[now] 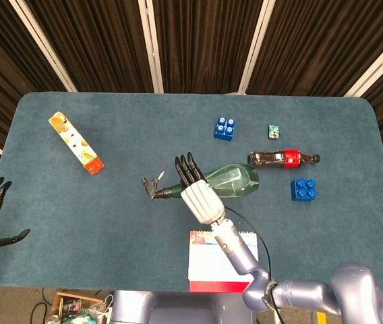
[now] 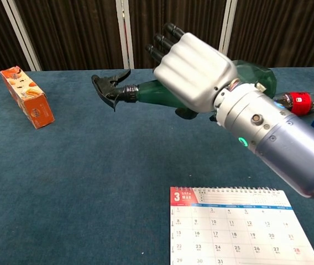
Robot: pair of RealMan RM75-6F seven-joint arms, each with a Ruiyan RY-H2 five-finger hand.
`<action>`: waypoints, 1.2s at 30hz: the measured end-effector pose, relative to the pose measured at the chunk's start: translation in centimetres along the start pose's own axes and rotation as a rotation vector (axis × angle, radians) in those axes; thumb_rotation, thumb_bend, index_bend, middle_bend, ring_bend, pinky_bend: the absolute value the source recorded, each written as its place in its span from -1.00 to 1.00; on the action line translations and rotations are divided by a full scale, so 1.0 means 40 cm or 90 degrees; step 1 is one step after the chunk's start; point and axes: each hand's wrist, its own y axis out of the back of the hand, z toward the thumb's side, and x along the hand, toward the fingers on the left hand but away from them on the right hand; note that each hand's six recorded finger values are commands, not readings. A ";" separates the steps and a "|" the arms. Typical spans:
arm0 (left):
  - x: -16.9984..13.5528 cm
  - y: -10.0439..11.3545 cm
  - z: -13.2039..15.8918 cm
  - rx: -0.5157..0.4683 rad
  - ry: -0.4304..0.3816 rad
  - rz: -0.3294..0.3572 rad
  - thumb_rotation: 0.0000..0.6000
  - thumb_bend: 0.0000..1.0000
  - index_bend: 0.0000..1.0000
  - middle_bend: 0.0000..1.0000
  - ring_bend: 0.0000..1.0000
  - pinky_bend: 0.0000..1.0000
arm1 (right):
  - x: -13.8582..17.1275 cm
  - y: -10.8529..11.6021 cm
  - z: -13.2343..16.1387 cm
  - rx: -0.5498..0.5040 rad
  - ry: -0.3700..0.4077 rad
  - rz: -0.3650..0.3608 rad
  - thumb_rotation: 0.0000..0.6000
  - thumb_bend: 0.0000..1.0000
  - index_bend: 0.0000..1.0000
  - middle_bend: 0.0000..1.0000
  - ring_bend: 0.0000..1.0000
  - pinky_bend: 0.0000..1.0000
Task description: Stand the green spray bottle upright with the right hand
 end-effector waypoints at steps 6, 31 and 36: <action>-0.010 0.006 0.002 -0.002 -0.007 0.005 1.00 -0.91 -1.00 -1.00 -1.00 -1.00 | 0.018 0.029 -0.060 -0.120 -0.025 -0.031 1.00 0.15 0.83 -0.84 -1.00 -1.00; -0.008 -0.011 0.027 -0.004 -0.037 -0.015 1.00 -0.91 -1.00 -1.00 -1.00 -1.00 | 0.185 -0.061 -0.323 -0.844 -0.164 -0.281 1.00 0.21 0.84 -0.84 -1.00 -1.00; -0.009 -0.009 0.025 -0.004 -0.035 -0.013 1.00 -0.91 -1.00 -1.00 -1.00 -1.00 | 0.213 -0.109 -0.271 -0.909 -0.174 -0.282 1.00 0.22 0.84 -0.84 -1.00 -1.00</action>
